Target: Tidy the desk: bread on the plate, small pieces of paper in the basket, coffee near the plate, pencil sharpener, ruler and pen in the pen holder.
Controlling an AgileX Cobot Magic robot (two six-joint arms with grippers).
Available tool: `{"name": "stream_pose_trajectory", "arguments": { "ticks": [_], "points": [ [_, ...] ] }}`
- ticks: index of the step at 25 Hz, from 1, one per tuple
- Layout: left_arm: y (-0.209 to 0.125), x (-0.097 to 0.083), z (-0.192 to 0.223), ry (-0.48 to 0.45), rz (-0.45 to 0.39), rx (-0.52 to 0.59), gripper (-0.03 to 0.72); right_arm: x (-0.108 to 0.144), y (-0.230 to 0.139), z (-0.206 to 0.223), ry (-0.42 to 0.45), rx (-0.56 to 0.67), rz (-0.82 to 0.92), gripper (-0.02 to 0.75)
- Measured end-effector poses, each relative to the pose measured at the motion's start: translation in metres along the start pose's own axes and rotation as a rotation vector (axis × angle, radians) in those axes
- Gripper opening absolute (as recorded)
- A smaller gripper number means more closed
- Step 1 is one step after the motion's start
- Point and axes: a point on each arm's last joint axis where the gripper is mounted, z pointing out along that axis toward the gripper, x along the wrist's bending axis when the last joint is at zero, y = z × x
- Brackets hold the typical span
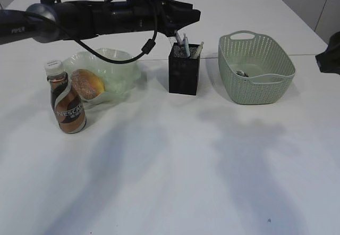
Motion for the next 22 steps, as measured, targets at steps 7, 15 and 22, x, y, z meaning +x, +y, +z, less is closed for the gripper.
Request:
{"name": "stream_pose_trajectory", "arguments": {
  "ticks": [7,15,22],
  "points": [
    [0.046,0.005,-0.028,0.025,0.018,0.066,0.286,0.0,0.0,0.0,0.002,0.0,0.002,0.403],
    [0.095,-0.007,-0.06,0.038,0.061,0.231,0.286,0.001,0.0,0.0,0.014,0.003,0.016,0.403],
    [0.135,-0.032,-0.087,0.01,0.06,0.375,0.281,0.002,0.0,0.0,0.027,0.006,0.031,0.403]
  ]
}}
